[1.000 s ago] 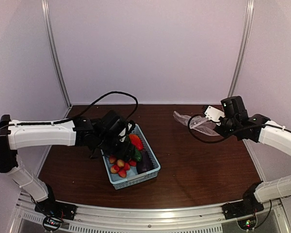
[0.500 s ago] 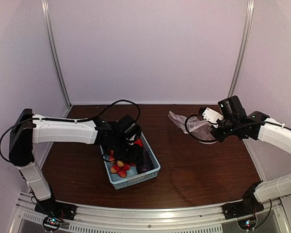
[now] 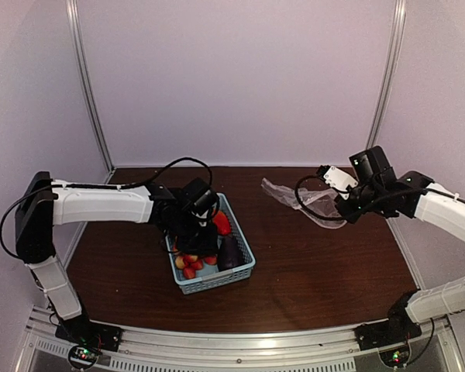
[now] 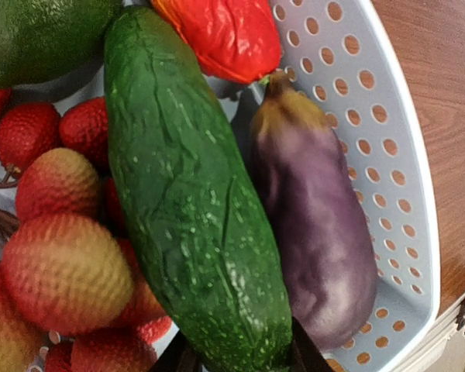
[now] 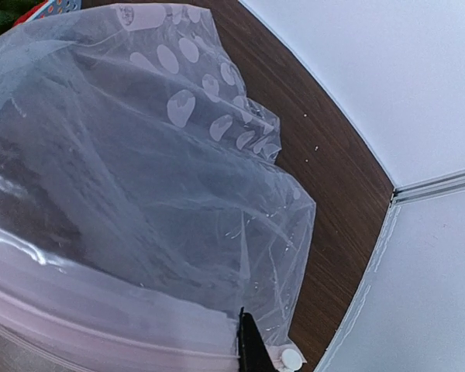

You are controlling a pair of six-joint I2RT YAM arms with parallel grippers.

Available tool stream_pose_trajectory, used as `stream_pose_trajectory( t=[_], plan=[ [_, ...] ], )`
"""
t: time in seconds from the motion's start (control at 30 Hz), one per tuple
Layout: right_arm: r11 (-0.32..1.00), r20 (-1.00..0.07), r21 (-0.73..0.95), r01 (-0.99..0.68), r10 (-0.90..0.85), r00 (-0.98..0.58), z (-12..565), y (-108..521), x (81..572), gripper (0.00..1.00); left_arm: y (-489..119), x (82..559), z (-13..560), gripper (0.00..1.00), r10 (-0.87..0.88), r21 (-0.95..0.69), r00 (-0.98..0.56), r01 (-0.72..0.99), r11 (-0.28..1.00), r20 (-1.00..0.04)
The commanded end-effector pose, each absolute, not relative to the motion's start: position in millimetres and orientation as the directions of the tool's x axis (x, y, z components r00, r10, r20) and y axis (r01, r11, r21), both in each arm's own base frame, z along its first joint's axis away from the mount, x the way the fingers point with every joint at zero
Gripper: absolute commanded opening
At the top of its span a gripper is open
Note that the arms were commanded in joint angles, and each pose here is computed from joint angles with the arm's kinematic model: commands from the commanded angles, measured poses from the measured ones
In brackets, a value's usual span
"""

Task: Place the food in the zip-top bag and seal the zipper
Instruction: Pick up the fake vegetable from the bin, then place the fake vegetable in the zipper food storage bag.

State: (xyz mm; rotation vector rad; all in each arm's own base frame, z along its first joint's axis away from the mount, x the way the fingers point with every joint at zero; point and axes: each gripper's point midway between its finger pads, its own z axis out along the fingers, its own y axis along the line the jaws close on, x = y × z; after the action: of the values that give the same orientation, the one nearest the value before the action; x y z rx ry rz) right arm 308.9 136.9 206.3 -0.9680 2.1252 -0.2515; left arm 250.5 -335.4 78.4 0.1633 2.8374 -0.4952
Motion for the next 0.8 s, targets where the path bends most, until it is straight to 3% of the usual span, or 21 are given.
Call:
stream_pose_trajectory(
  t=[0.0,0.2,0.43,0.53,0.57,0.63,0.7,0.77],
  plan=[
    [0.724,-0.594,-0.455,-0.518,-0.680,-0.429,232,136,314,0.00,-333,249,137,0.17,0.095,-0.363,-0.927,0.234,0.902,-0.362],
    [0.745,-0.595,-0.491,-0.452,-0.666,-0.450,253,132,329,0.00,-325,232,190,0.01,0.126,-0.417,-0.901,0.311,0.854,-0.414],
    [0.785,-0.604,-0.545,-0.296,-0.612,-0.511,270,106,355,0.00,-368,204,269,0.00,0.180,-0.598,-0.807,0.548,0.584,-0.563],
    [0.788,-0.616,-0.575,-0.218,-0.593,-0.518,290,89,360,0.00,-357,212,256,0.00,0.173,-0.550,-0.817,0.510,0.661,-0.550],
    [0.780,-0.615,-0.601,-0.174,-0.591,-0.522,298,81,361,0.00,-348,220,247,0.07,0.160,-0.509,-0.824,0.476,0.717,-0.543],
    [0.767,-0.622,-0.634,-0.098,-0.581,-0.525,309,70,363,0.00,-332,236,227,0.31,0.126,-0.427,-0.838,0.393,0.814,-0.531],
    [0.777,-0.615,-0.614,-0.139,-0.582,-0.532,296,77,365,0.00,-332,248,215,0.29,0.121,-0.406,-0.845,0.370,0.835,-0.521],
    [0.772,-0.579,-0.605,-0.192,-0.593,-0.560,270,83,367,0.00,-343,256,211,0.15,0.133,-0.408,-0.833,0.394,0.823,-0.536]
  ],
)
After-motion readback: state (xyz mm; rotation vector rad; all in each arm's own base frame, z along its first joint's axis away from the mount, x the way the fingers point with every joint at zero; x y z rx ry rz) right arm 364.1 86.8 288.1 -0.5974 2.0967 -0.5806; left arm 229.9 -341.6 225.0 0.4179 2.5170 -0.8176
